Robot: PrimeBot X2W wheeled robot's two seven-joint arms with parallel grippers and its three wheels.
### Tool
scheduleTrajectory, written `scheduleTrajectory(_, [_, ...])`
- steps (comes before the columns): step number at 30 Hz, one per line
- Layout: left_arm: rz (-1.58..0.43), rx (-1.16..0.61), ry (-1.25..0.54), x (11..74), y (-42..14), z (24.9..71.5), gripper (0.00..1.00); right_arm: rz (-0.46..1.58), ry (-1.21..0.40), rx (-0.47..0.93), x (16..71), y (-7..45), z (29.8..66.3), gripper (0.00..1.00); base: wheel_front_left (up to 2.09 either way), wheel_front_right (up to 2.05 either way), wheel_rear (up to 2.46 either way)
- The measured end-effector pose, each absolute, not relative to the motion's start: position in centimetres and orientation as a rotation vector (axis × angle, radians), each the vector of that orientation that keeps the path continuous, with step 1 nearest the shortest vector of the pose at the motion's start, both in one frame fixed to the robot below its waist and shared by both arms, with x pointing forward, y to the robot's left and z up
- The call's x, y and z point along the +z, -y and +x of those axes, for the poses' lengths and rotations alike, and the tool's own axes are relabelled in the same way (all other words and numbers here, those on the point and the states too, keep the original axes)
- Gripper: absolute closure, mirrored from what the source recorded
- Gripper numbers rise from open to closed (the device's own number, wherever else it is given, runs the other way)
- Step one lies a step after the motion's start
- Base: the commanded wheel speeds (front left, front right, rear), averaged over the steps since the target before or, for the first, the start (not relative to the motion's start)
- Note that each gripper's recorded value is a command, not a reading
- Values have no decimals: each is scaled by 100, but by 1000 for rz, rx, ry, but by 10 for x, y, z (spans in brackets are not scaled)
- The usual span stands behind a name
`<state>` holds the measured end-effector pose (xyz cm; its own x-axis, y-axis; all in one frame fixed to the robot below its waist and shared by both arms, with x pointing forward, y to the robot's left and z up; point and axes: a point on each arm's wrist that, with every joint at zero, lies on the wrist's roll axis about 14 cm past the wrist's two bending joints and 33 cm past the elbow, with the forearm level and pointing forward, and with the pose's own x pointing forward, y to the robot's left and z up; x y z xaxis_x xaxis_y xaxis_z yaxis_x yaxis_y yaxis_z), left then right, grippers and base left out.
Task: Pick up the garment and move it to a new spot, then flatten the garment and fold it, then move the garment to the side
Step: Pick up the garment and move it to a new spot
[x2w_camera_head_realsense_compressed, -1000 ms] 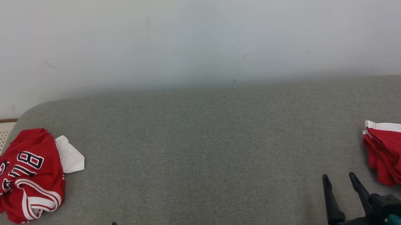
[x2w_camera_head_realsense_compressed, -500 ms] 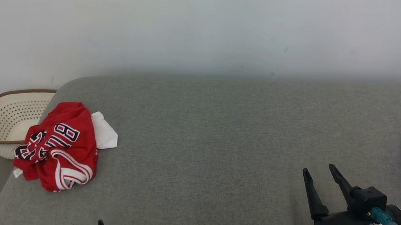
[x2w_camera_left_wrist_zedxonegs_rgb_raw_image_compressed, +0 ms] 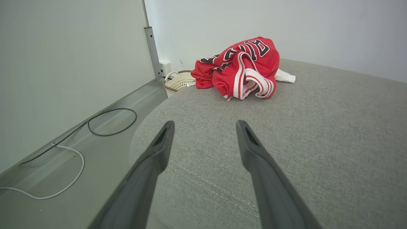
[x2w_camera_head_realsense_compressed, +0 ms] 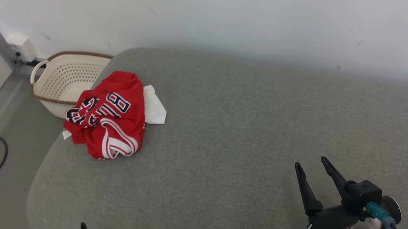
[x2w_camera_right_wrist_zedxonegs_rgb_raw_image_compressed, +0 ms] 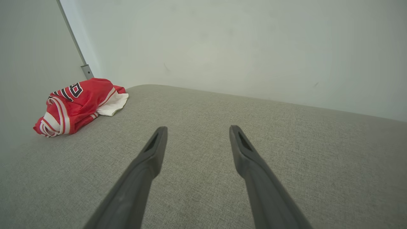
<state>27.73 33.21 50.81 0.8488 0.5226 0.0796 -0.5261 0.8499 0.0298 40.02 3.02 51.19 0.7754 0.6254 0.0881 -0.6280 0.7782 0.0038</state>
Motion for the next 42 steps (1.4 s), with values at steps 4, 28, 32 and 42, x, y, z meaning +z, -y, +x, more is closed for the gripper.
scheduleTrajectory(4, [24,571,71,508,-342,275,0,36,70,713,505,-41,404,0,0,0,0])
scheduleTrajectory(28, [125,242,-18,508,-340,458,0,-15,6,601,456,23,469,0,0,0,0])
scheduleTrajectory(32, [83,221,-76,483,-331,473,0,-27,-7,567,449,39,473,0,0,0,0])
scheduleTrajectory(42, [67,230,-183,443,-336,500,0,-43,-52,487,429,73,480,0,0,0,0])
